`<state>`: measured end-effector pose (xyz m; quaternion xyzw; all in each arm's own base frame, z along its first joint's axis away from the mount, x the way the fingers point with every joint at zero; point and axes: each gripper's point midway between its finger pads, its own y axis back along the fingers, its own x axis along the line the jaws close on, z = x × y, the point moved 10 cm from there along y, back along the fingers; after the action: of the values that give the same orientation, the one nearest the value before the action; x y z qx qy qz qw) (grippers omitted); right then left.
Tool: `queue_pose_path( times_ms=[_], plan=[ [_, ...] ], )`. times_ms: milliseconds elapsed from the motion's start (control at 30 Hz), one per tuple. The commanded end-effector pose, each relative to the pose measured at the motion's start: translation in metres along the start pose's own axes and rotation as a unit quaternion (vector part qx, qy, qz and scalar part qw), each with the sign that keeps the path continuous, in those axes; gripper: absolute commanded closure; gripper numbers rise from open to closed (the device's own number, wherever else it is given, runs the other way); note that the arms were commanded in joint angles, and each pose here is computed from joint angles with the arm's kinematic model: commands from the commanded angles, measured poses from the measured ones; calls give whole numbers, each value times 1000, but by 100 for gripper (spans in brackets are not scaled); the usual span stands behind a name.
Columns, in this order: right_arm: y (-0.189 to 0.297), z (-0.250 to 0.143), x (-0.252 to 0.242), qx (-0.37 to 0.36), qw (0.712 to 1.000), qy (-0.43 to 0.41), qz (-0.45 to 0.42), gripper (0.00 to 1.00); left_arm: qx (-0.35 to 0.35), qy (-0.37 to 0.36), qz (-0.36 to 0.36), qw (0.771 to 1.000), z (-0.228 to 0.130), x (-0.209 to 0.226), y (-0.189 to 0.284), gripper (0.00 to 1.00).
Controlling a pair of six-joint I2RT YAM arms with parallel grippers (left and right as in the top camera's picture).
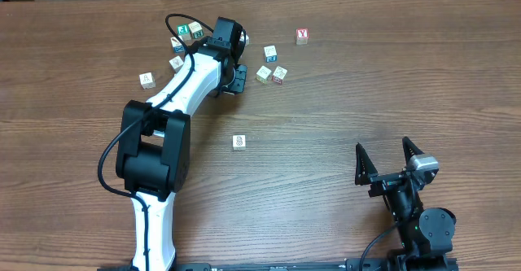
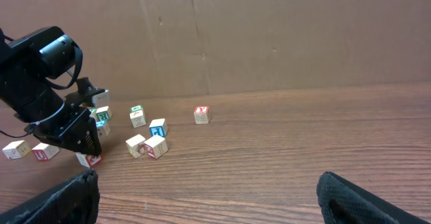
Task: Form a horizontal line
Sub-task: 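Move the left gripper to the cluster and grasp the block with I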
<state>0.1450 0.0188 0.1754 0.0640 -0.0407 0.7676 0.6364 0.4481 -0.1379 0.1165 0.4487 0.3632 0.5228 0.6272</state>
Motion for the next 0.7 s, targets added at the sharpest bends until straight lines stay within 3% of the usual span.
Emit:
queue_pose_path(
  times_ms=[0, 100, 533, 667],
  plan=[
    [0, -2, -2, -2, 1000, 1, -10, 0, 17, 9, -7, 1000, -5, 1, -10, 62],
    [0, -2, -2, -2, 1000, 1, -10, 0, 20, 9, -7, 1000, -6, 1, -10, 58],
    [0, -2, -2, -2, 1000, 1, -10, 0, 22, 9, -6, 1000, -7, 1, -11, 66],
    [0, -2, -2, -2, 1000, 1, -10, 0, 22, 9, -6, 1000, -7, 1, -11, 60]
  ],
)
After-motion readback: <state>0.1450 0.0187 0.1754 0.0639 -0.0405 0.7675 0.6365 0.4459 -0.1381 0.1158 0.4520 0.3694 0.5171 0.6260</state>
